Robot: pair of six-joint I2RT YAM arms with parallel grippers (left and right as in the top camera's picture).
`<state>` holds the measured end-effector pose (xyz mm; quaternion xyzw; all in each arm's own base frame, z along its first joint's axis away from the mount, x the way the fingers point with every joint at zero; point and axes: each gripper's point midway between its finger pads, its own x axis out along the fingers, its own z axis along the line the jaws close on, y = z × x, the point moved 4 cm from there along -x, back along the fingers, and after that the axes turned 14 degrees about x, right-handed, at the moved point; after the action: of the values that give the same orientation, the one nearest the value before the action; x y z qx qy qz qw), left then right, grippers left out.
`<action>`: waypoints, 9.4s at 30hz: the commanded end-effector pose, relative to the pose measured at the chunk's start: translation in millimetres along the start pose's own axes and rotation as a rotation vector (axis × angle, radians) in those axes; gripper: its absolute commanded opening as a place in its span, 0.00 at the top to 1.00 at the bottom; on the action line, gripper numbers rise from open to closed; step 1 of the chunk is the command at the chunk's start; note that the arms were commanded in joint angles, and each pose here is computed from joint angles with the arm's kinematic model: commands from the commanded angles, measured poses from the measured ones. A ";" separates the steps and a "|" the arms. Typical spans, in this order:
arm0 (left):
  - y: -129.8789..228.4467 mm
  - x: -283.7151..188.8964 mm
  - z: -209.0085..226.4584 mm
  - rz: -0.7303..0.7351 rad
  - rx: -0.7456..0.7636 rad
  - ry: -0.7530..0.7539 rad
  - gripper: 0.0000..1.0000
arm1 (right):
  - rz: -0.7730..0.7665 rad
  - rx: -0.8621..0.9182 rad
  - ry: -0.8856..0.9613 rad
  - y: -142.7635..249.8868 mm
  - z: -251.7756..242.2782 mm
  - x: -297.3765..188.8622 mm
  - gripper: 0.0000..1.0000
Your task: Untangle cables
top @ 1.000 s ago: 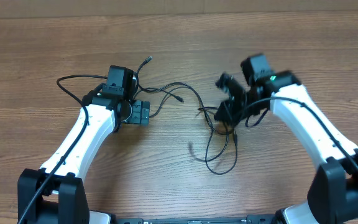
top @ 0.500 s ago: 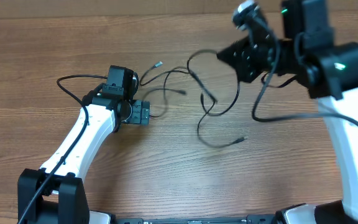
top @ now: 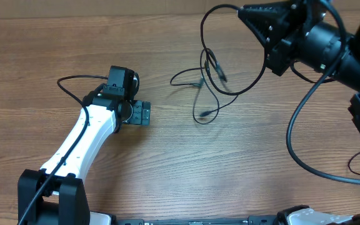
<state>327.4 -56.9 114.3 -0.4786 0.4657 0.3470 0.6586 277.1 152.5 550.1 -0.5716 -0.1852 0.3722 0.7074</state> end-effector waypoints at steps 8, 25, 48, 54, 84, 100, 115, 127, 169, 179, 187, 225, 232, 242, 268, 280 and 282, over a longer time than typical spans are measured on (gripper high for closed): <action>1.0 -0.3 0.8 0.000 0.012 -0.008 0.01 | -0.247 0.112 0.049 -50.4 4.9 -20.2 0.96; 1.0 -0.3 0.8 0.000 0.012 -0.009 0.00 | -0.391 0.284 0.242 -66.0 -24.9 -28.1 0.96; -33.2 -16.8 -57.2 -0.164 -0.102 0.466 0.00 | -0.312 0.352 0.456 -40.0 -76.1 4.1 0.96; -45.4 -39.8 -99.2 -0.235 -0.025 0.725 0.01 | -0.324 0.348 0.449 -42.8 -75.2 3.9 0.96; -121.2 -119.2 -196.1 -0.971 0.624 0.662 0.15 | -0.190 0.364 0.159 -30.9 -18.9 -11.0 0.96; -133.4 -102.8 -159.3 -0.856 0.295 0.630 0.96 | -0.248 0.395 0.482 -22.6 -58.1 -29.3 0.96; -98.8 -36.0 16.6 -0.539 -0.299 0.395 0.96 | -0.387 0.404 0.980 -20.0 -123.9 -89.7 0.96; -65.8 -25.1 113.1 -0.504 -0.596 0.198 0.96 | -0.482 0.461 1.230 -19.0 -181.2 -167.2 0.96; -146.6 -237.4 -91.5 -1.184 0.208 1.248 0.96 | 0.415 0.572 0.156 117.6 -189.6 21.4 0.16; -141.9 -240.4 -94.7 -1.118 0.187 1.317 0.96 | 0.506 0.643 0.049 141.7 -184.1 53.5 0.16; -114.0 -153.9 -110.8 -0.768 0.226 1.252 0.96 | 0.557 0.641 0.070 150.3 -175.6 58.3 0.16; 4.1 -3.6 53.8 -0.045 -0.504 -0.254 0.00 | 0.662 0.528 0.128 247.0 -168.9 148.2 0.04; -0.3 0.1 32.5 -0.035 -0.502 -0.085 0.00 | 0.616 0.417 -0.003 299.6 -142.9 192.6 0.01; -0.9 0.6 27.3 -0.031 -0.504 -0.044 0.00 | 0.590 0.474 0.057 365.3 -142.9 229.3 0.00; -1.1 0.6 27.8 -0.033 -0.504 -0.048 0.00 | 0.694 0.536 -0.048 446.9 -125.2 266.5 0.56; 0.7 0.7 27.5 -0.024 -0.503 -0.049 0.00 | 0.643 0.580 -0.010 414.0 -144.4 254.0 0.96; 0.5 0.7 27.5 -0.025 -0.503 -0.049 0.00 | 0.616 0.581 0.002 392.3 -148.0 244.5 0.96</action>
<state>334.4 -29.8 113.5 -0.6182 0.3464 0.4571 0.5374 403.5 274.8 49.8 -0.3709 0.1401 0.6263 0.6713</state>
